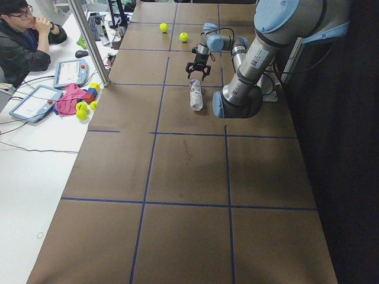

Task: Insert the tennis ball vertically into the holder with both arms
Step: 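Grasp the white can with the left gripper and tip it upright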

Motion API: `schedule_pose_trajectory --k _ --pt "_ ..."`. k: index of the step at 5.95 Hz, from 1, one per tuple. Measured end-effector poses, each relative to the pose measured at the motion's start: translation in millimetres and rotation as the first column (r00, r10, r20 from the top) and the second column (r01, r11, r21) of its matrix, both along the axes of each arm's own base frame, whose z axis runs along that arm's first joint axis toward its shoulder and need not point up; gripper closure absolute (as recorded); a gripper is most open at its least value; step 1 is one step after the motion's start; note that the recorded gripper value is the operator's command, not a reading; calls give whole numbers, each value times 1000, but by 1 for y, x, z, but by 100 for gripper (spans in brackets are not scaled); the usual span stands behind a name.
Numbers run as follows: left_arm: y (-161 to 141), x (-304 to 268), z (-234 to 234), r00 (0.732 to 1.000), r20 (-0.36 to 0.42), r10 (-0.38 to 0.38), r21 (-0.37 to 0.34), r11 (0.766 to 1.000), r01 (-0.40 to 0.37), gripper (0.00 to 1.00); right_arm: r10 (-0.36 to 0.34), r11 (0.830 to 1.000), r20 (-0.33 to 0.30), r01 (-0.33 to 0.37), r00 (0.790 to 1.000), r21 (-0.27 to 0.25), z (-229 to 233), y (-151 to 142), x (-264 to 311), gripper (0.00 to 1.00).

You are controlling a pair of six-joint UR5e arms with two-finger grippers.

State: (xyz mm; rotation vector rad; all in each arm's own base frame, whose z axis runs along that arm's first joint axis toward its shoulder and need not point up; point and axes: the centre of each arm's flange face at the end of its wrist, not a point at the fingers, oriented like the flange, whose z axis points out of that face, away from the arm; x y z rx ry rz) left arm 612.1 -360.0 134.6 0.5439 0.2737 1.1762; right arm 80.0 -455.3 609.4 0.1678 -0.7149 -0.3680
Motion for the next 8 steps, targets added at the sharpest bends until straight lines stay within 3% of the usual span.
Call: schedule_pose_trajectory --k 8 --pt "-5 28 31 1000 -20 0 -6 1000 0 0 0 1000 0 0 1000 -1 0 0 0 0"
